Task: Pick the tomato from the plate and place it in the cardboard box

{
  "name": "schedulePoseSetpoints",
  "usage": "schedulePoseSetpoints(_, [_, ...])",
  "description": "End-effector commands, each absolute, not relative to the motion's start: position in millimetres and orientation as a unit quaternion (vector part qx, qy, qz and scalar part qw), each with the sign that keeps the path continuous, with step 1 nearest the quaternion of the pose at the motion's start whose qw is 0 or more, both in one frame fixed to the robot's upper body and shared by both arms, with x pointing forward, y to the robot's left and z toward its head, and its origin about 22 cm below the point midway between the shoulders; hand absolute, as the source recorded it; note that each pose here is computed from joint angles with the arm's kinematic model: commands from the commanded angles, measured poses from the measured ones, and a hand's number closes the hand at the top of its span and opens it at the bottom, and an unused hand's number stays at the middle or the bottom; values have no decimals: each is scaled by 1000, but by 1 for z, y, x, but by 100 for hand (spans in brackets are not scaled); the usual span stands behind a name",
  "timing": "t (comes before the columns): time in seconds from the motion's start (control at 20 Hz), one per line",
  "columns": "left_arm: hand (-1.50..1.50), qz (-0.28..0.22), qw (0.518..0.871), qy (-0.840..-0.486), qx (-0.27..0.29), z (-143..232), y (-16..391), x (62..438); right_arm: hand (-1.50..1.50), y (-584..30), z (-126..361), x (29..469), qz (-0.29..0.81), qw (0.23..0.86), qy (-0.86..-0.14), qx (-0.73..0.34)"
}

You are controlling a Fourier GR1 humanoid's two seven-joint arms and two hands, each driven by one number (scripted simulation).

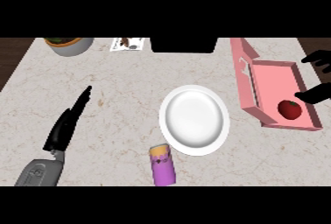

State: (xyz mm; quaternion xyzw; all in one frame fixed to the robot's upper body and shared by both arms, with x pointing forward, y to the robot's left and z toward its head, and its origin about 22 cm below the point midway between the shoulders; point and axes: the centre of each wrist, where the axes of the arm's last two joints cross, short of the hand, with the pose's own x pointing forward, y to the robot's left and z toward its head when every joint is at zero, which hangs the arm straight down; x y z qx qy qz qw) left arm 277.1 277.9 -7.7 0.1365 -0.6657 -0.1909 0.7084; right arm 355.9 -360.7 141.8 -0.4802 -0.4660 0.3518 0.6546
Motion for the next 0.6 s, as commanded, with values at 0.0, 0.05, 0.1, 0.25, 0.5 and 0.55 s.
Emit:
schedulePoseSetpoints(0.0, [0,-190,704,-671,134,7,284,287,-150,-371,114,361,312,641,-539,-449])
schedulePoseSetpoints(0.05, [0,-190,707,-668,132,-7,279,280,-150,-358,133,373,285,630,-577,-434])
schedulePoseSetpoints(0.1, [0,-197,707,-666,135,-13,268,270,-150,-372,133,365,256,624,-600,-430])
schedulePoseSetpoints(0.25, [0,-192,707,-667,136,-4,281,279,-150,-371,134,370,168,615,-670,-379])
schedulePoseSetpoints(0.5, [0,-193,701,-671,146,-5,278,287,-150,-385,120,377,92,643,-692,-317])
schedulePoseSetpoints(0.55, [0,-194,704,-669,140,-13,293,267,-150,-399,120,371,66,652,-685,-318])
